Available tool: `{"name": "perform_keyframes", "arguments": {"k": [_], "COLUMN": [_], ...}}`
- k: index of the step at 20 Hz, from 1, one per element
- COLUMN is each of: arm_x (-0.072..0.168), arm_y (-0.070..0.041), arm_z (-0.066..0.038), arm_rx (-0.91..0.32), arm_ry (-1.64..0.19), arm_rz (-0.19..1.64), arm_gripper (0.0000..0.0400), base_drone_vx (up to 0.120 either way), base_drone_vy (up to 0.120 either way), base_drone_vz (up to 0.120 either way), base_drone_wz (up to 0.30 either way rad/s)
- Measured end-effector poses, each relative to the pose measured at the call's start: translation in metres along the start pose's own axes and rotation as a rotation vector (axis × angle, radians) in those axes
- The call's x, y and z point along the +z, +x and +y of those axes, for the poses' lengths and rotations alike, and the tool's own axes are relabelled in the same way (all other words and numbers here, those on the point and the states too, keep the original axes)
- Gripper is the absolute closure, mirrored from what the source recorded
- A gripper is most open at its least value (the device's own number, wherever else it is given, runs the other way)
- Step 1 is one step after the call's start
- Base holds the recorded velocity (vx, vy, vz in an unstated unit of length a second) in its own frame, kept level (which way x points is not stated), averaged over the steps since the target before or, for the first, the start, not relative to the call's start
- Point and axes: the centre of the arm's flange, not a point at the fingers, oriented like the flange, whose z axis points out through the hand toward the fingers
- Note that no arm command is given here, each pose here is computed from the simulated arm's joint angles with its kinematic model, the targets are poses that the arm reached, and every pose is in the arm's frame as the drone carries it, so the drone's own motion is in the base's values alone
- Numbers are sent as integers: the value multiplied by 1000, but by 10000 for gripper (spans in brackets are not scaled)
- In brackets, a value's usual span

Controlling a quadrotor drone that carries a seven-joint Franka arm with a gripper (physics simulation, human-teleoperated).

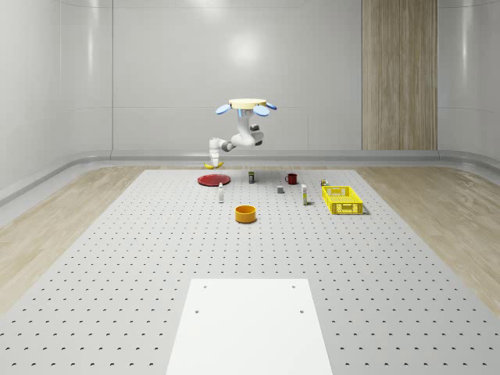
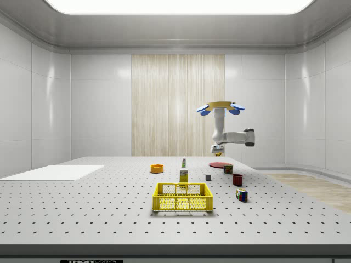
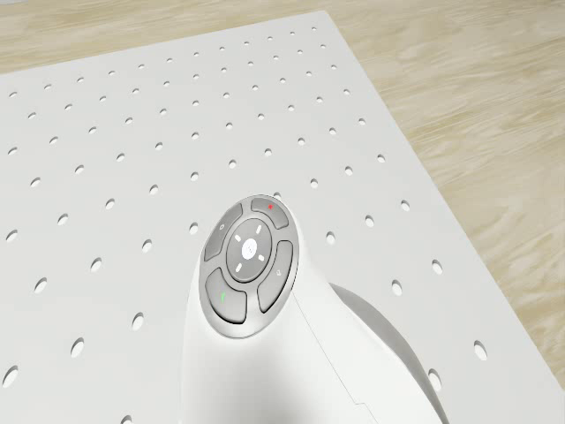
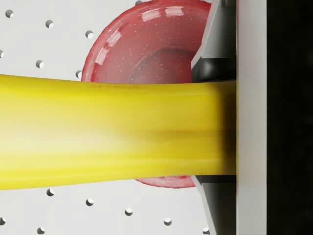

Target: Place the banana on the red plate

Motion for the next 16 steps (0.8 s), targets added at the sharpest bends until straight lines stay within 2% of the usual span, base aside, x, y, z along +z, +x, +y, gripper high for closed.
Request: {"name": "perform_keyframes", "arguments": {"k": [2, 8, 14, 16], "arm_x": [0, 0, 0, 0], "arm_y": [0, 0, 0, 0], "arm_z": [0, 0, 0, 0], "arm_rx": [0, 0, 0, 0], "arm_ry": [0, 0, 0, 0], "arm_rz": [0, 0, 0, 0], "arm_gripper": [210, 210, 210, 210], "base_drone_vx": [0, 0, 0, 0], "base_drone_vy": [0, 0, -113, -100], "base_drone_vz": [-20, -120, 0, -100], "base_drone_wz": [0, 0, 0, 0]}}
